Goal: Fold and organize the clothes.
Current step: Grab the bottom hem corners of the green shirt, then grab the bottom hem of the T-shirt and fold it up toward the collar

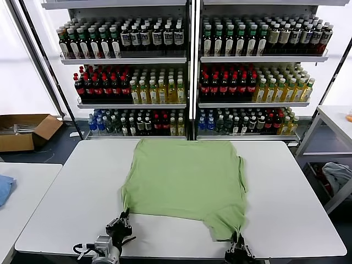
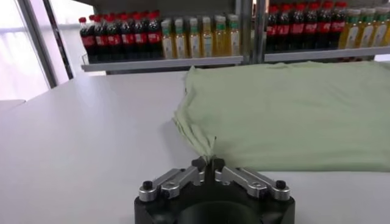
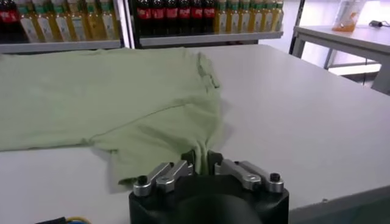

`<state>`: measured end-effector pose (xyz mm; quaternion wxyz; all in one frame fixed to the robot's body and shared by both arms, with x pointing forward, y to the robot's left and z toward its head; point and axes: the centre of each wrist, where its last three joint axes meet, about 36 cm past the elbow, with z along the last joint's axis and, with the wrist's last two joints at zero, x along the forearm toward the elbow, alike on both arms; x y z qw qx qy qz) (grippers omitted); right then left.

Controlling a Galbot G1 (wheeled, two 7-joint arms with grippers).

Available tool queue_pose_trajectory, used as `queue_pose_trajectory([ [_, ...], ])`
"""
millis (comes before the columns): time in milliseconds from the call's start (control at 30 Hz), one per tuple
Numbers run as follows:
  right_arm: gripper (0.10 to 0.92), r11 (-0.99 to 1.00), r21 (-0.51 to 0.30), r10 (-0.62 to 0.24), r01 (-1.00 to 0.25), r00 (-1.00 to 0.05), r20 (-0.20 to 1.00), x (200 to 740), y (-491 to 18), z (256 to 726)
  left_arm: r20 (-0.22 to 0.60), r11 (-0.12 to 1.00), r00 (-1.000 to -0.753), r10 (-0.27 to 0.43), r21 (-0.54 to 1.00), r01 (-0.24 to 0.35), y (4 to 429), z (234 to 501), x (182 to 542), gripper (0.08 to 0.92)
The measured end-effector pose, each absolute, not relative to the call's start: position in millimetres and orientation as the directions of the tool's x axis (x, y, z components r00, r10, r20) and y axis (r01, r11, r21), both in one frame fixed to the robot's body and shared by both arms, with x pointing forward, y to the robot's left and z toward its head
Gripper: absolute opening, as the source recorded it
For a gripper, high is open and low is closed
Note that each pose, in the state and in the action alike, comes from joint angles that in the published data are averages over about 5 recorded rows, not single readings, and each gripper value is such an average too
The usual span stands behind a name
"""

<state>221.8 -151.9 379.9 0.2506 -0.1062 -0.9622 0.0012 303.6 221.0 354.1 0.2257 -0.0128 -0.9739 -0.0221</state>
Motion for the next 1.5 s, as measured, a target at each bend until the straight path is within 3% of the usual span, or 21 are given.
queue_pose_trajectory([
  [233, 0.113, 0.982, -0.027, 0.18, 0.188, -0.881, 0.438, 228, -157, 392, 0.395, 0.999, -0.919, 0.012, 0.026, 0.024, 219, 358, 305, 0.084],
  [467, 0.113, 0.986, 0.012, 0.152, 0.168, -0.921, 0.359, 243, -159, 408, 0.273, 1.0, -0.961, 0.031, -0.004, 0.031, 215, 371, 308, 0.084],
  [633, 0.113, 0.988, 0.028, 0.135, 0.151, -0.943, 0.304, 261, -161, 414, 0.2, 0.998, -0.978, 0.053, -0.039, 0.046, 213, 376, 314, 0.084],
  [1067, 0.113, 0.993, 0.011, 0.113, 0.117, -0.977, 0.183, 347, -171, 418, 0.109, 0.993, -0.993, 0.04, -0.113, 0.027, 216, 374, 357, 0.084],
  [1500, 0.113, 0.998, -0.022, 0.069, 0.066, -0.978, 0.195, 427, -178, 413, 0.123, 0.988, -0.992, 0.021, -0.156, 0.001, 213, 362, 405, 0.084],
])
